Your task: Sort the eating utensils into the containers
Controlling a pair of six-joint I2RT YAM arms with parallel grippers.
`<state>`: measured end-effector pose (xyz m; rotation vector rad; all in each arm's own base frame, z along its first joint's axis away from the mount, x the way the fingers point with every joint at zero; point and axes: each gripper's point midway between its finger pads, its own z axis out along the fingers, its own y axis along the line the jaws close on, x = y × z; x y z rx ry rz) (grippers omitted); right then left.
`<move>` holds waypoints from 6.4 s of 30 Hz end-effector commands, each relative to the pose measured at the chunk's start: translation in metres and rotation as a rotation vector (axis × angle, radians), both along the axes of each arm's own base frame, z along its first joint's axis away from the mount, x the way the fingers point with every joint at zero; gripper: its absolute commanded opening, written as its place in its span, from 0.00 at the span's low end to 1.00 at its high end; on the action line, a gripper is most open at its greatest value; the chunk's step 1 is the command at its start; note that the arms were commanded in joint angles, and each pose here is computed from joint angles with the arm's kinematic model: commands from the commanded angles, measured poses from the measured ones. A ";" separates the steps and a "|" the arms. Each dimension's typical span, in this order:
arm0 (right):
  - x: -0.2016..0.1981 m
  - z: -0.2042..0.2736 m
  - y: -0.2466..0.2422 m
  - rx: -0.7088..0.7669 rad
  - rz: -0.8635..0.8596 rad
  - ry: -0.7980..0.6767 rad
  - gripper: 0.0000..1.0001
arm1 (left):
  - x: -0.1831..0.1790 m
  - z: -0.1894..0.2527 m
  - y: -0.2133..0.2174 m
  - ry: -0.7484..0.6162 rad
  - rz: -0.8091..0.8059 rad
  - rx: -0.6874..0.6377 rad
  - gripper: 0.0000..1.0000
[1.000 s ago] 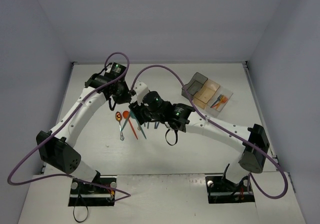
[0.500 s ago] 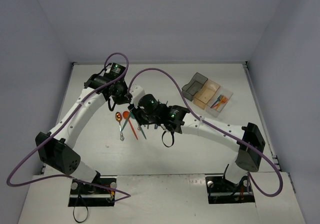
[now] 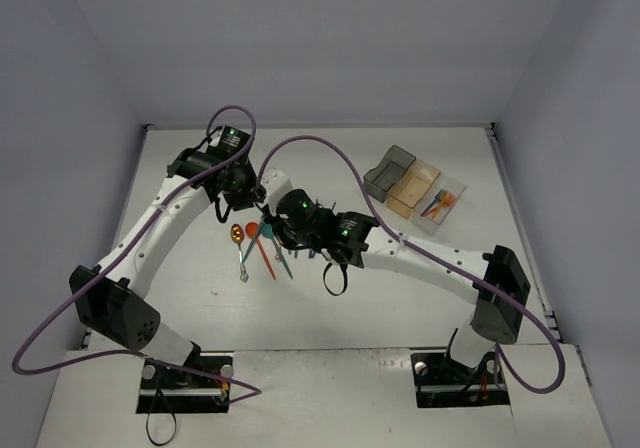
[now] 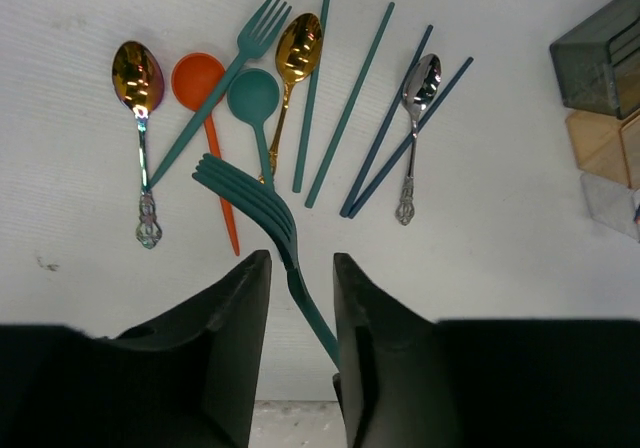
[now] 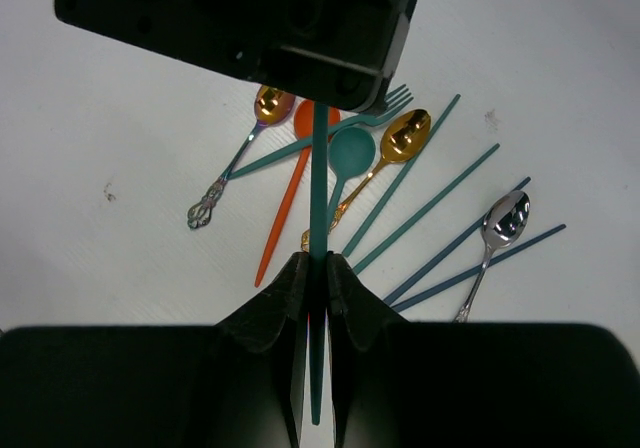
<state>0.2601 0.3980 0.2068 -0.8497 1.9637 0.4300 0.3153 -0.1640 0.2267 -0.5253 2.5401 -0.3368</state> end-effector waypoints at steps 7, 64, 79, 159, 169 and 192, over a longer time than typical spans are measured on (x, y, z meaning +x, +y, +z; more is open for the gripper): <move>0.015 0.016 -0.014 0.107 -0.124 -0.001 0.00 | -0.001 0.055 0.014 -0.172 0.041 -0.017 0.71; 0.145 -0.092 -0.394 1.037 -1.361 0.610 0.00 | -0.058 0.034 0.113 -0.511 -0.134 0.378 0.74; 0.152 -0.110 -0.395 1.042 -1.371 0.640 0.17 | -0.054 0.034 0.107 -0.512 -0.139 0.353 0.74; 0.089 0.024 -0.345 0.457 -0.806 0.199 0.66 | 0.074 -0.141 0.019 0.014 -0.488 0.336 0.00; 0.087 0.062 -0.287 0.463 -0.618 0.154 0.67 | 0.074 -0.053 0.015 -0.119 -0.318 0.240 0.00; 0.044 0.087 -0.028 0.606 -0.204 0.212 0.62 | 0.037 0.063 -0.035 -0.247 -0.032 -0.160 0.00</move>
